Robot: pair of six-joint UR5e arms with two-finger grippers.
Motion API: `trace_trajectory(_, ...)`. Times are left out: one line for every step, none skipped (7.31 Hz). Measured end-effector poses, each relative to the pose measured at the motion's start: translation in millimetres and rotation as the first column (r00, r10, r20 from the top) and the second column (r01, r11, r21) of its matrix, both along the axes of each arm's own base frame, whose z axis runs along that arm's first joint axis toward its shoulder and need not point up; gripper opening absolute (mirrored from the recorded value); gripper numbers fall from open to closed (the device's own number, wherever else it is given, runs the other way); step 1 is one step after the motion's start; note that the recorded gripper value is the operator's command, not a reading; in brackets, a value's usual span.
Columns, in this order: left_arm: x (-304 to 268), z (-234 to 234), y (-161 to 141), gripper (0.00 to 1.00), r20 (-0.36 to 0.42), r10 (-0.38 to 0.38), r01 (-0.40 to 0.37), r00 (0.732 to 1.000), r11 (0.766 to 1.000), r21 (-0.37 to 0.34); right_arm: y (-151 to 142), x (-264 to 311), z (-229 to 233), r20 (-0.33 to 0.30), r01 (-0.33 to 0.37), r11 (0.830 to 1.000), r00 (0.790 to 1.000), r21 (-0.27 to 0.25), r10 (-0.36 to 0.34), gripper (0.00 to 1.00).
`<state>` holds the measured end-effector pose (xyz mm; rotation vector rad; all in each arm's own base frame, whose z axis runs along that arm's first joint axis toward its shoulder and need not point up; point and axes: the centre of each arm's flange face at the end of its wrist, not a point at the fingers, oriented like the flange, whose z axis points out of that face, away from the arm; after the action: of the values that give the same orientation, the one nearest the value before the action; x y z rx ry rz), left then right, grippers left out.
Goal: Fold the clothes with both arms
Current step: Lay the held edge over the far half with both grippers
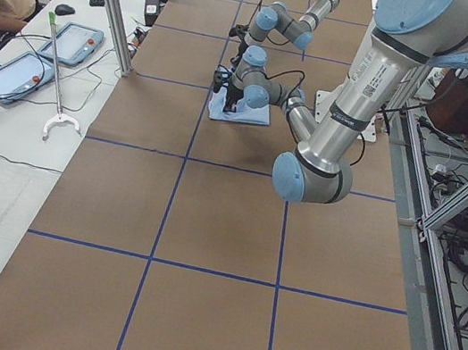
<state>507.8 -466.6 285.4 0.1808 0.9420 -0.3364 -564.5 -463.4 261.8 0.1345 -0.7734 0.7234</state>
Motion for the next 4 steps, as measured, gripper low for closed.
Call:
trace_trajectory(-0.4, 0.0, -1.2, 0.99, -0.002, 0.002, -0.002, 1.0, 1.0, 0.007, -0.2, -0.2, 1.2, -0.007, 0.009, 1.0, 1.0, 0.006, -0.009, 1.0)
trace_trajectory(-2.9, -2.9, -2.5, 1.0, -0.013, 0.01, -0.009, 1.0, 0.999, 0.031, -1.0, -0.8, 1.0, -0.021, 0.034, 0.999, 0.999, 0.025, -0.034, 1.0)
trace_trajectory(-9.5, -6.2, -6.5, 1.0, -0.02, 0.022, -0.02, 1.0, 0.998, 0.067, -1.5, -1.8, -3.4, -0.03, 0.079, 0.996, 0.997, 0.046, -0.078, 1.0)
trace_trajectory(-20.5, -8.0, -14.4, 1.0, -0.023, 0.035, -0.033, 0.999, 0.995, 0.092, 0.8, -0.9, -13.8, -0.018, 0.128, 0.99, 0.992, 0.057, -0.127, 1.0)
